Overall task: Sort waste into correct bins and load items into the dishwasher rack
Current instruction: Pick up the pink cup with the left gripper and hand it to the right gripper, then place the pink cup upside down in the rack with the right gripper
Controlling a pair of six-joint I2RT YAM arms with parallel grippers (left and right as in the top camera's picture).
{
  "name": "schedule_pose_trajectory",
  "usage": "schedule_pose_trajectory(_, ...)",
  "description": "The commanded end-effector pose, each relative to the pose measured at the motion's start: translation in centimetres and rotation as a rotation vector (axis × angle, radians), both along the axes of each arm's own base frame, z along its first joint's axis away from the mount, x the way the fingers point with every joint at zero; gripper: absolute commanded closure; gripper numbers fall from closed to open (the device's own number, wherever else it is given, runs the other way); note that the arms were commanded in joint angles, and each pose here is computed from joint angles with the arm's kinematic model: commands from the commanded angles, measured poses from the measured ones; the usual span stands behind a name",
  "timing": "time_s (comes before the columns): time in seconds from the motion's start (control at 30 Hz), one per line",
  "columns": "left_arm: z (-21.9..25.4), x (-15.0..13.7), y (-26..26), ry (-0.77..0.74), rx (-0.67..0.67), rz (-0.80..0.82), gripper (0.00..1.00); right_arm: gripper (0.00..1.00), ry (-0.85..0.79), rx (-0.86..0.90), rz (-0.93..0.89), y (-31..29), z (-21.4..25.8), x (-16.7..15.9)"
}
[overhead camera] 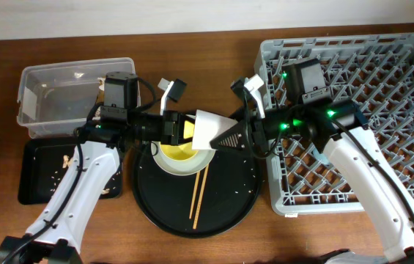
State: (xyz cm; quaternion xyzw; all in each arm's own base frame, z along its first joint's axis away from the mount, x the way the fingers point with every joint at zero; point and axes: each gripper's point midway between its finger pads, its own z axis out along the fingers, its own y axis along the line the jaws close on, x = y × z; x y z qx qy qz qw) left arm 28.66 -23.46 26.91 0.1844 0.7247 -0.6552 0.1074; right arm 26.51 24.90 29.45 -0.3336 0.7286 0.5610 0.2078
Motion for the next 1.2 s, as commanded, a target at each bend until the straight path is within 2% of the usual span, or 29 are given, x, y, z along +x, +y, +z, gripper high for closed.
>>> schedule_pose_trajectory(0.0,0.1,-0.1,-0.1,0.007,-0.004,-0.008,1.0,0.36,-0.029,-0.029,-0.014,0.2,-0.4,0.4)
schedule_pose_trajectory(0.1,-0.1,0.1,-0.1,0.004,0.008,0.006,1.0,0.38,-0.033,-0.027,-0.013,0.2,-0.4,0.4)
schedule_pose_trajectory(0.13,-0.3,0.3,-0.1,0.0,0.021,0.019,0.92,0.38,-0.034,-0.028,-0.014,0.2,-0.4,0.5)
schedule_pose_trajectory(0.17,-0.6,0.7,-0.1,-0.013,0.038,0.037,0.73,0.38,-0.035,-0.03,-0.015,0.2,-0.4,0.5)
schedule_pose_trajectory(0.2,-1.0,1.2,0.0,-0.041,0.063,0.061,0.62,0.38,-0.038,-0.045,-0.027,0.1,-0.7,0.7)
schedule_pose_trajectory(0.23,-2.5,2.4,0.3,-0.05,0.146,0.137,0.5,0.38,-0.041,-0.104,-0.069,-0.2,-1.7,1.3)
schedule_pose_trajectory(0.3,-4.8,3.6,1.3,-0.089,0.274,0.219,0.48,0.43,-0.04,-0.2,-0.132,-1.0,-3.2,2.2)
schedule_pose_trajectory(0.33,-6.6,4.2,2.5,-0.113,0.376,0.267,0.46,0.45,-0.036,-0.307,-0.197,-2.1,-5.0,2.9)
schedule_pose_trajectory(0.43,-9.2,5.3,7.3,-0.108,0.559,0.379,0.43,0.45,0.007,-0.507,-0.318,-5.6,-7.5,3.7)
schedule_pose_trajectory(0.57,-11.0,4.3,16.2,-0.051,0.829,0.543,0.42,0.48,0.117,-0.701,-0.501,-12.8,-7.1,4.0)
schedule_pose_trajectory(0.63,-11.4,3.5,20.0,-0.001,0.947,0.635,0.38,0.48,0.162,-0.785,-0.596,-16.3,-6.2,3.8)
schedule_pose_trajectory(0.77,-11.6,2.6,21.8,0.064,0.96,0.672,0.38,0.52,0.321,-1.001,-0.908,-24.8,-6.3,3.2)
schedule_pose_trajectory(0.9,-11.6,2.6,21.8,0.066,0.959,0.671,0.38,0.51,0.378,-1.018,-0.919,-26.0,-8.5,5.1)
schedule_pose_trajectory(1.0,-11.6,2.5,21.8,0.068,0.958,0.669,0.38,0.5,0.41,-1.032,-0.902,-26.2,-11.6,7.8)
schedule_pose_trajectory(1.1,-11.6,2.5,21.8,0.067,0.958,0.67,0.38,0.5,0.459,-1.052,-0.875,-26.4,-14.3,9.0)
schedule_pose_trajectory(1.17,-11.6,2.5,21.8,0.068,0.958,0.669,0.38,0.43,0.489,-1.066,-0.856,-26.4,-15.5,9.1)
